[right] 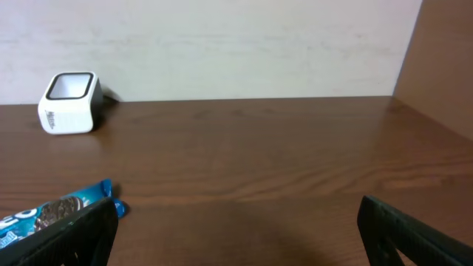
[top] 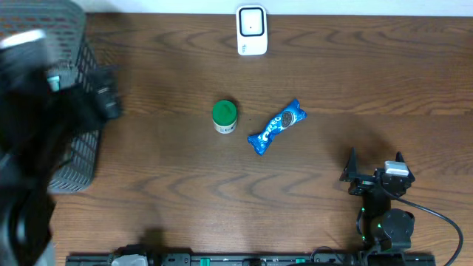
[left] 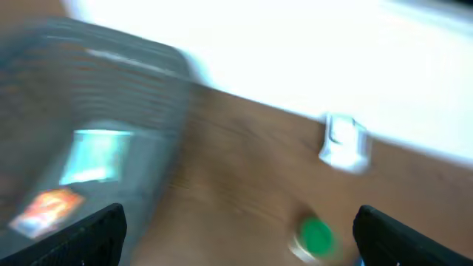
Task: Scan the item barcode
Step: 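Carry Oreo pack with left gripper and drop it right of jar, then reach left gripper into basket and grasp the orange tissue pack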
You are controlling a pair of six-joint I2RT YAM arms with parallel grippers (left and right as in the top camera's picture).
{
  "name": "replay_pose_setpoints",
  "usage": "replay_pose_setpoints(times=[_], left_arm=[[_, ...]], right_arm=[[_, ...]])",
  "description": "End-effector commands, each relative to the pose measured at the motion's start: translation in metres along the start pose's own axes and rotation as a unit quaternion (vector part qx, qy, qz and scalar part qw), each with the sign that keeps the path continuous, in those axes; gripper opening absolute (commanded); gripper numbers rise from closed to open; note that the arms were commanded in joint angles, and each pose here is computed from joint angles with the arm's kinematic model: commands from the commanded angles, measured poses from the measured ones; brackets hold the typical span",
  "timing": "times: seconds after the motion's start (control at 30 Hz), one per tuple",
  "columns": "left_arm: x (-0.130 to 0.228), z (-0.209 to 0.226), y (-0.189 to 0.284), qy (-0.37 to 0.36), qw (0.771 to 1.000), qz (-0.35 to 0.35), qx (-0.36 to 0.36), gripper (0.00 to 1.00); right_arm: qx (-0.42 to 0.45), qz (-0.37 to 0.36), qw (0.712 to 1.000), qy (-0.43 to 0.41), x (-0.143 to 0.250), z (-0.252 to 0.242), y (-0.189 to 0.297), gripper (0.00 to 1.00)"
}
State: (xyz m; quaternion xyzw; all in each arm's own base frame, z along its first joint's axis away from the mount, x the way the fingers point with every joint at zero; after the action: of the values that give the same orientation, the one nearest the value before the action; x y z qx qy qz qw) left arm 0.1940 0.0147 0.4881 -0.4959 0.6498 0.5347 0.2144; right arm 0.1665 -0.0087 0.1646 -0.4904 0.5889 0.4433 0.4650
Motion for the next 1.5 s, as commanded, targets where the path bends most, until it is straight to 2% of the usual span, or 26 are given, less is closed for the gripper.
replay_pose_setpoints(times=[0.0,0.23,0.4,0.5,0.63,0.87,1.0,1.17,1.47], left_arm=[[-0.014,0.049,0.030,0.050,0.987,-0.079,-0.134,0.98],[-0.027,0.097,0.027,0.169,0.949,-0.111,-0.242,0.98],[-0.035,0.147,-0.024,0.243,0.920,-0.061,-0.301,0.98],[-0.028,0.183,-0.073,0.306,0.892,0.002,-0.333,0.98],[-0.016,0.216,-0.114,0.362,0.845,0.037,-0.392,0.98],[0.024,0.271,-0.175,0.376,0.778,0.087,-0.496,0.98],[0.057,0.297,-0.211,0.366,0.777,0.080,-0.506,0.98],[0.085,0.312,-0.233,0.344,0.791,0.079,-0.499,0.98],[0.116,0.326,-0.256,0.343,0.803,0.056,-0.484,0.98]], right_arm=[[-0.005,0.000,1.000,0.008,0.000,0.002,0.000,0.99],[-0.005,0.000,1.000,0.008,0.000,0.002,0.000,0.99],[-0.005,0.000,1.000,0.008,0.000,0.002,0.000,0.99],[-0.005,0.000,1.000,0.008,0.000,0.002,0.000,0.99],[-0.005,0.000,1.000,0.008,0.000,0.002,0.000,0.99],[-0.005,0.000,1.000,0.008,0.000,0.002,0.000,0.99],[-0.005,0.000,1.000,0.008,0.000,0.002,0.000,0.99],[-0.005,0.000,1.000,0.008,0.000,0.002,0.000,0.99],[-0.005,0.000,1.000,0.008,0.000,0.002,0.000,0.99]])
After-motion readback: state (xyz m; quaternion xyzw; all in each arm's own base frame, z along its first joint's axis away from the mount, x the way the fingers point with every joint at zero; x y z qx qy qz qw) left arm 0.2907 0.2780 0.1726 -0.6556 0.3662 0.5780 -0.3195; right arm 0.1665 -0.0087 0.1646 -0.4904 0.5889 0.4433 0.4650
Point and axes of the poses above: each gripper's point midway between its finger pads, its own y axis back along the fingers, its own z axis along the line the jaws close on, x = y × z, the point moved 8 cm from there along y, back along the fingers, and after that the axes turned 10 degrees about y, right-handed, at the moved point
